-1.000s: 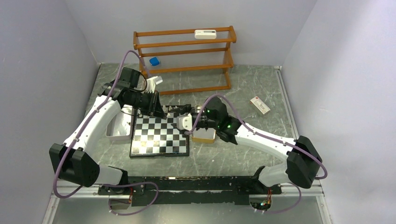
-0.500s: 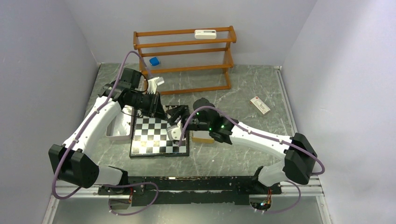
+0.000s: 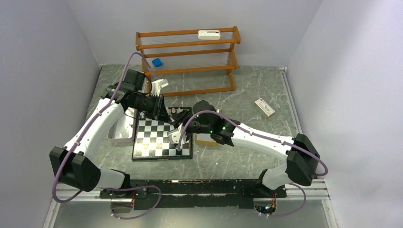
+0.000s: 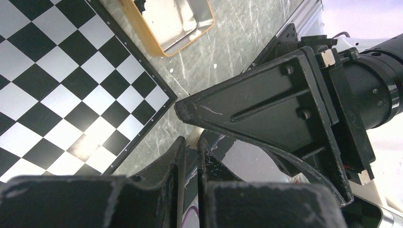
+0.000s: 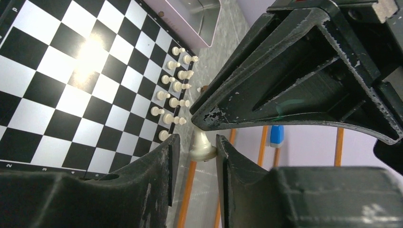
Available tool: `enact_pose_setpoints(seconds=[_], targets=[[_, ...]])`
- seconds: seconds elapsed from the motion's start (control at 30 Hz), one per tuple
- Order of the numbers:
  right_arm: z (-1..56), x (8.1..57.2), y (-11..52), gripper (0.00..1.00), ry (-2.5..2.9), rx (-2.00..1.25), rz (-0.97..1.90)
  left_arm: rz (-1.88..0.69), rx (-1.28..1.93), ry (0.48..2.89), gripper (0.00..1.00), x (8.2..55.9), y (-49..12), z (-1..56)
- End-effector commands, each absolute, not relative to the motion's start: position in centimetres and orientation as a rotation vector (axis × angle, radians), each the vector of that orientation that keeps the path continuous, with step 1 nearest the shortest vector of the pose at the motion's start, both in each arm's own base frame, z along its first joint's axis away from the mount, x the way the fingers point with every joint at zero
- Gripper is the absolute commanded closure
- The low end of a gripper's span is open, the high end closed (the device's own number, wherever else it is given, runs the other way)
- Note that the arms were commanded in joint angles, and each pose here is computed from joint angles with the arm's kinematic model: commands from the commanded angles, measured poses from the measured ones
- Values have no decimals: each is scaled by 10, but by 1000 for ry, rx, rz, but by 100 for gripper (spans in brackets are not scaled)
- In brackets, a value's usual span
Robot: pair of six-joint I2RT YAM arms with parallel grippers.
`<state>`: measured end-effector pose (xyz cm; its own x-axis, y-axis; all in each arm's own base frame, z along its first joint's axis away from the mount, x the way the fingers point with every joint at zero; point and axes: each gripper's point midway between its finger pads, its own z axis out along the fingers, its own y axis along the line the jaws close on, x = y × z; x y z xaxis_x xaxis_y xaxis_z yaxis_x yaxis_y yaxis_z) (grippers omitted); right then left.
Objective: Set up the chess pieces on the board
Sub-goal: Place the chess piece on the chessboard.
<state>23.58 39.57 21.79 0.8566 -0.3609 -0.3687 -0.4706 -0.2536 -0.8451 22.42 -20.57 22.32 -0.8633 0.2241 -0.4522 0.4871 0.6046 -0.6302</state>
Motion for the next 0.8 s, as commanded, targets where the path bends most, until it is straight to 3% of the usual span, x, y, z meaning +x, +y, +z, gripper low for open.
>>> enact_pose_setpoints(seconds=[0.0,0.27,0.43,0.6,0.77], targets=[[222,239,399,65,622,-1845,96,-1127,612,2490,85,222,-208,226],[219,239,401,79,688,-1796,148,-1178,594,2459,85,224,-214,225],[218,241,403,87,790,-1720,216,-1189,595,2411,80,228,-217,232],[216,236,405,95,832,-1642,296,-1187,599,2359,67,231,-219,242],[218,234,408,96,867,-1590,350,-1129,577,2312,58,238,-216,252]])
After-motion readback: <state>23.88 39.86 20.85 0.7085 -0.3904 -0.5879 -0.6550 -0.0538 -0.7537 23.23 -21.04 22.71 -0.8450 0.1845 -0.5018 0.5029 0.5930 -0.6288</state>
